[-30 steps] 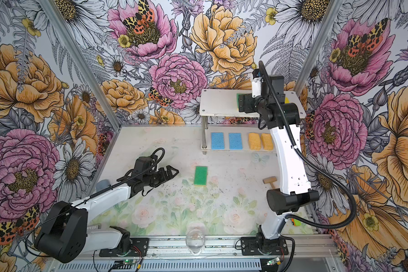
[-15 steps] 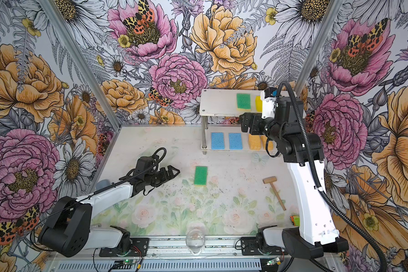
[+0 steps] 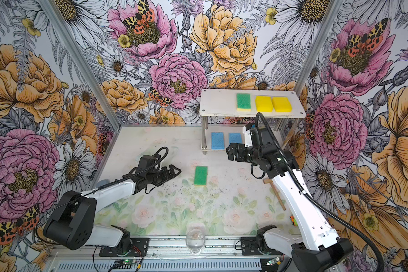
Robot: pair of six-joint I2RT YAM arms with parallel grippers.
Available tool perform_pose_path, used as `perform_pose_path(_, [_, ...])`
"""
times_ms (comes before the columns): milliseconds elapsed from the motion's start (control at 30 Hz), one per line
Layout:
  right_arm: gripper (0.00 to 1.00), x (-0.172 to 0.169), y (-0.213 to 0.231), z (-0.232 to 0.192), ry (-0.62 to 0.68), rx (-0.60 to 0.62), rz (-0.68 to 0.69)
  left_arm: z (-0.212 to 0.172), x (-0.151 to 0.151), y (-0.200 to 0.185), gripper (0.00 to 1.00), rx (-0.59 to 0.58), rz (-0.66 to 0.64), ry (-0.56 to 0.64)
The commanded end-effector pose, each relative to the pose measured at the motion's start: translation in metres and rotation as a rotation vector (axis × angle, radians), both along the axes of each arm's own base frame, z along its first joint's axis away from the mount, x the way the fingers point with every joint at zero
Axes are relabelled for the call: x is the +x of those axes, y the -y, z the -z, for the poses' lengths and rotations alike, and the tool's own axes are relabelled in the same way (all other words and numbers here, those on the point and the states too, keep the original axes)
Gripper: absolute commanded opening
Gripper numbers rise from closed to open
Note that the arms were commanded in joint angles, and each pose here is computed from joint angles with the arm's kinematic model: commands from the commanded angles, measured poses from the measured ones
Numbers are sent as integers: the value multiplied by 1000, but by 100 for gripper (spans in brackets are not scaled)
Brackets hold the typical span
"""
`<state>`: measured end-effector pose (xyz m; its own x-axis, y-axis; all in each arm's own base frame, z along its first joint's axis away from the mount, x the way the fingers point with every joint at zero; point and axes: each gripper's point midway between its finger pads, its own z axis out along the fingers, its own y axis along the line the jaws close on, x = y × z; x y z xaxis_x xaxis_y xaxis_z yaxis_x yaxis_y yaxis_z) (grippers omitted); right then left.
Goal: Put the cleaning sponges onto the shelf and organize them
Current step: 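Move the right gripper down over the yellow-green sponge on the table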
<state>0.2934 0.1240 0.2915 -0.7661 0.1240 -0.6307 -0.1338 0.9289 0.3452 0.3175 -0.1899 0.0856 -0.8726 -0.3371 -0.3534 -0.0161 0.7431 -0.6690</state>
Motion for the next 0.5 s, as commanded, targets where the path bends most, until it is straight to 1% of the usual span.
perform_pose_path(0, [95, 8, -4, 0, 42, 52, 68, -9, 8, 5, 99, -3, -9, 33])
perform_pose_path(133, [94, 9, -11, 29, -10, 54, 104, -7, 5, 4, 99, 7, -19, 25])
perform_pose_path(300, [94, 10, -20, 62, -31, -4, 163, -6, 3, 2, 99, 10, -25, 23])
perform_pose_path(467, [94, 12, -40, 89, -58, -17, 168, -9, 1, 1, 99, 15, -19, 26])
